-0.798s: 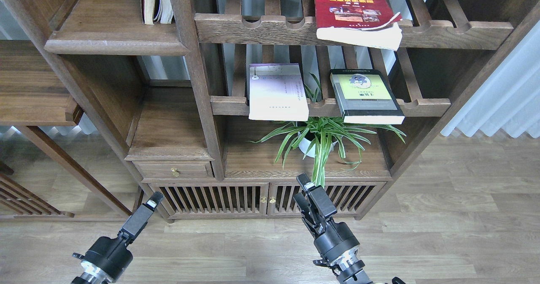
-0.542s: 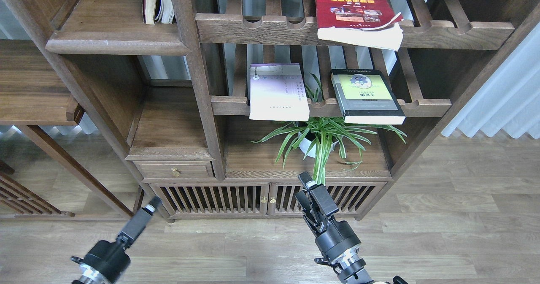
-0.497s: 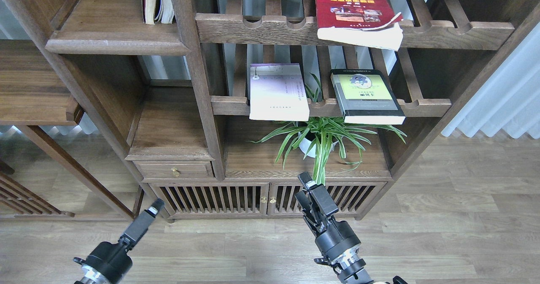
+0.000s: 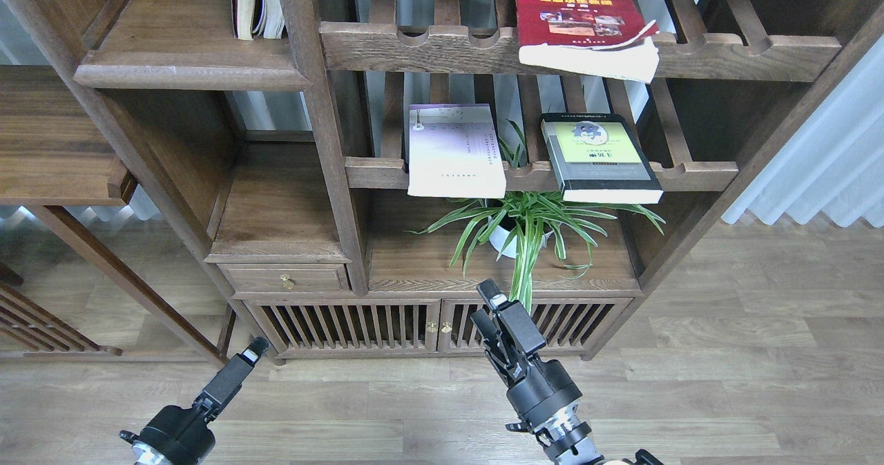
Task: Organize books on shelf
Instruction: 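Raise the right gripper toward the dark green-labelled book on the middle shelf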
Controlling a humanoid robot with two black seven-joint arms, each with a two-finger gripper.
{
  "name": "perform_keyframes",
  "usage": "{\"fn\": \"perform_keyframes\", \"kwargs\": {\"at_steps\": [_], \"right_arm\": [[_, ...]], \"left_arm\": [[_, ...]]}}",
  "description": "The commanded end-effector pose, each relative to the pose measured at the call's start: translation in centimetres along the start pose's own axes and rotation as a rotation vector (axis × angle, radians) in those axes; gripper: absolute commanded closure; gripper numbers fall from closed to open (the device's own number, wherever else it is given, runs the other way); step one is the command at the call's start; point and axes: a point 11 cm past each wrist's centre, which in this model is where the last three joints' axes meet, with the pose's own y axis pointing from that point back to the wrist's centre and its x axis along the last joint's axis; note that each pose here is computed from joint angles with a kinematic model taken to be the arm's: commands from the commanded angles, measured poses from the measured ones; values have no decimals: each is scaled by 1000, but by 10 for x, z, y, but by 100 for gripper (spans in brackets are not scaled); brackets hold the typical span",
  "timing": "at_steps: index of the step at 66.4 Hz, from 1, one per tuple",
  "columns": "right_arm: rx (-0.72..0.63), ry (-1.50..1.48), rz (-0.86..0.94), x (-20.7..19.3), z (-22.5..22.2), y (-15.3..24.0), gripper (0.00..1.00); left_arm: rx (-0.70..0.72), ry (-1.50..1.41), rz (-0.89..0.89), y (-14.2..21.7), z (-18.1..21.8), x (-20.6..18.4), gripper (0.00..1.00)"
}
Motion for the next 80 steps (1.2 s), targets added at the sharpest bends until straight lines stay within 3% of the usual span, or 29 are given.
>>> {"fn": "perform_keyframes", "kwargs": {"at_steps": [1,46,80], "right_arm": [[-7,14,15,6,-3,-2,0],[-18,149,34,11,-47,-23,0],[12,90,-1,3,-32,-36,0]], "left_arm": [[-16,1,1,0,4,0,0],[-81,36,30,10,9,8,0],[-81,42,44,15,7,12,0]]}}
